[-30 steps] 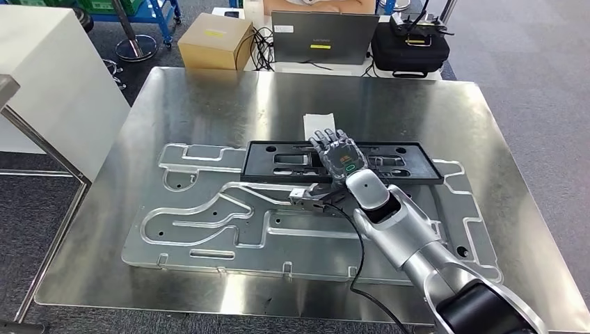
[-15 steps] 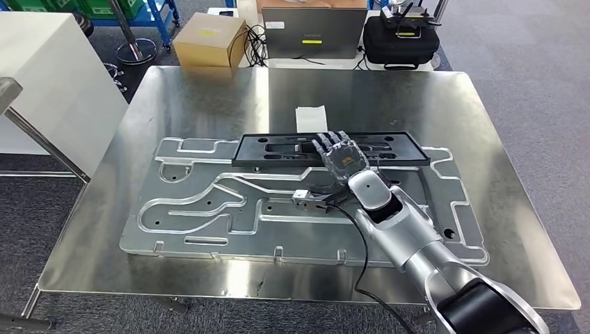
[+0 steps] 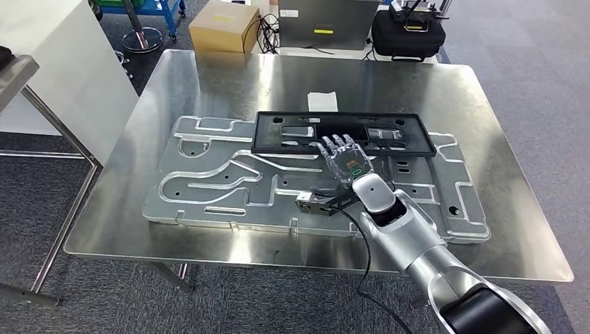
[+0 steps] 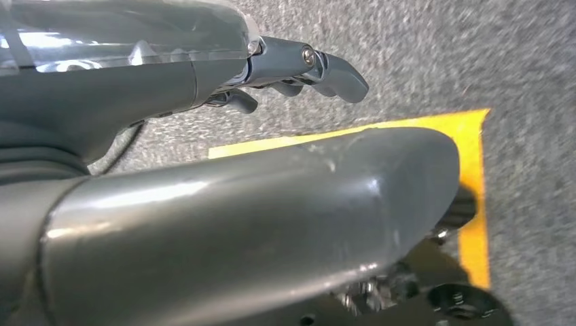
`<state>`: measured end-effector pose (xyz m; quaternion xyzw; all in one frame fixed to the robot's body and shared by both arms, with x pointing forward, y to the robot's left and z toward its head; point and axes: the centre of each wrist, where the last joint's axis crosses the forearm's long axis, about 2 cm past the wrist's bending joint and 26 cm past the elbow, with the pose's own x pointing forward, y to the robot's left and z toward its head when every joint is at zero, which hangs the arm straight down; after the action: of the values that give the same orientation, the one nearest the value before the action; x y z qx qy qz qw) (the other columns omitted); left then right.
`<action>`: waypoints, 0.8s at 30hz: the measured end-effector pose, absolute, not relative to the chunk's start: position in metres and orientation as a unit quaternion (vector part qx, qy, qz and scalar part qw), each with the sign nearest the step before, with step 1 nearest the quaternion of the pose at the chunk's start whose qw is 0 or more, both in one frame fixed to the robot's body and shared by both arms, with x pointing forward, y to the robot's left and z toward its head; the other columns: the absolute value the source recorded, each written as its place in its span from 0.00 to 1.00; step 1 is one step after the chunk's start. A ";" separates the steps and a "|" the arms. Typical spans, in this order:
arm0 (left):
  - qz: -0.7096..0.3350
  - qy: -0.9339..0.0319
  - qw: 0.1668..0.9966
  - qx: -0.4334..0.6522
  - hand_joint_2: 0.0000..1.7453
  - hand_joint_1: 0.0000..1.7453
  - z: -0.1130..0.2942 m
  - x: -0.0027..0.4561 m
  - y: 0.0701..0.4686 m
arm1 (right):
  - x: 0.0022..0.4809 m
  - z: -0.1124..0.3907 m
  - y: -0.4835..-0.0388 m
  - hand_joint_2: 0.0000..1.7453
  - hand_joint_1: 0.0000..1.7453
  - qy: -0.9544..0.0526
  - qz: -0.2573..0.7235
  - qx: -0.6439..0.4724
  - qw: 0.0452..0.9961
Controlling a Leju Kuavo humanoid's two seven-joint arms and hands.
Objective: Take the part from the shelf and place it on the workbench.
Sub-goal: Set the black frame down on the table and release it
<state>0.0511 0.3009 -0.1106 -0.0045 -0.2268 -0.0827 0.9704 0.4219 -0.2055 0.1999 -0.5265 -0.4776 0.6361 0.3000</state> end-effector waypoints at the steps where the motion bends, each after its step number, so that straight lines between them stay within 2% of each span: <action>1: -0.082 -0.227 0.970 -0.006 0.00 0.00 -0.111 0.051 0.300 | 0.422 0.201 -0.205 0.00 0.00 -0.478 0.635 -0.527 0.299; 24: -0.079 -0.225 0.971 -0.009 0.00 0.00 -0.110 0.053 0.300 | 0.418 0.192 -0.195 0.00 0.00 -0.481 0.640 -0.521 0.295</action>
<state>0.0527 0.3005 -0.1104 -0.0086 -0.2250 -0.0785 0.9711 0.4183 -0.1954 0.1923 -0.5211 -0.4813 0.6401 0.2952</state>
